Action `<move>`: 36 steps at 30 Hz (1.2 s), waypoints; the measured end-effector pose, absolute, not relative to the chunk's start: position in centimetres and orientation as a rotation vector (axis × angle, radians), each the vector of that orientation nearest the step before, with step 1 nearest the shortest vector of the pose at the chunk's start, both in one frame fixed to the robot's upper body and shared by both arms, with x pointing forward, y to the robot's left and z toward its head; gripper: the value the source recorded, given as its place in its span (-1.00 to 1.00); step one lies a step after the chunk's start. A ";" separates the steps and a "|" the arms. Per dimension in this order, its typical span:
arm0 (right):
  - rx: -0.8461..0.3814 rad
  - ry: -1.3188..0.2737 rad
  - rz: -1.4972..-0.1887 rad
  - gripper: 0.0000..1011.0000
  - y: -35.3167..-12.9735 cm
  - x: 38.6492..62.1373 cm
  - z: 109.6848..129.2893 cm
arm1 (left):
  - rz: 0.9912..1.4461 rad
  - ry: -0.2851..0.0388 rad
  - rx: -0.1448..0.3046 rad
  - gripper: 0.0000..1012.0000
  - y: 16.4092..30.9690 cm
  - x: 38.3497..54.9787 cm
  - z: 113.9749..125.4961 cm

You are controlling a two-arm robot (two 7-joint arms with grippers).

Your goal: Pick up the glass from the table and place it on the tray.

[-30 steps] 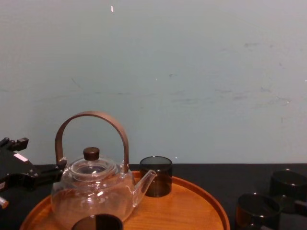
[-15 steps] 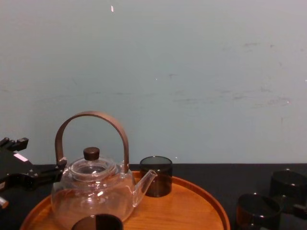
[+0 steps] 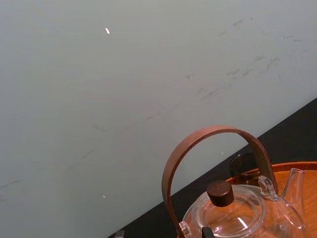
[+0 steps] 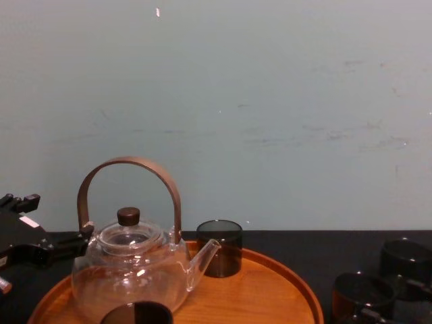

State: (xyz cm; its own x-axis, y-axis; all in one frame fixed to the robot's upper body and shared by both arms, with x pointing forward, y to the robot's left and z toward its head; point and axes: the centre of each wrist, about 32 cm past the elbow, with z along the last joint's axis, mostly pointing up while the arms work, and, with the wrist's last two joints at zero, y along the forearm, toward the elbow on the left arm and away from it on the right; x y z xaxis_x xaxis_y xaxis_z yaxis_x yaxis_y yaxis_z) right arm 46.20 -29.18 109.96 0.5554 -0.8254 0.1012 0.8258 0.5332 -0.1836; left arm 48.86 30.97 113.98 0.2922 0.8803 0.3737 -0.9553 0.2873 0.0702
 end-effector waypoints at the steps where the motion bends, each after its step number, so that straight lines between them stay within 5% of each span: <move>1: -0.216 0.001 -0.980 0.98 -29.2 46.4 110.0 | 1.248 -0.285 0.305 1.00 31.0 48.9 114.0; 36: -0.191 0.046 -0.915 0.98 -27.9 49.7 108.4 | 1.247 -0.285 0.304 1.00 31.0 48.9 114.0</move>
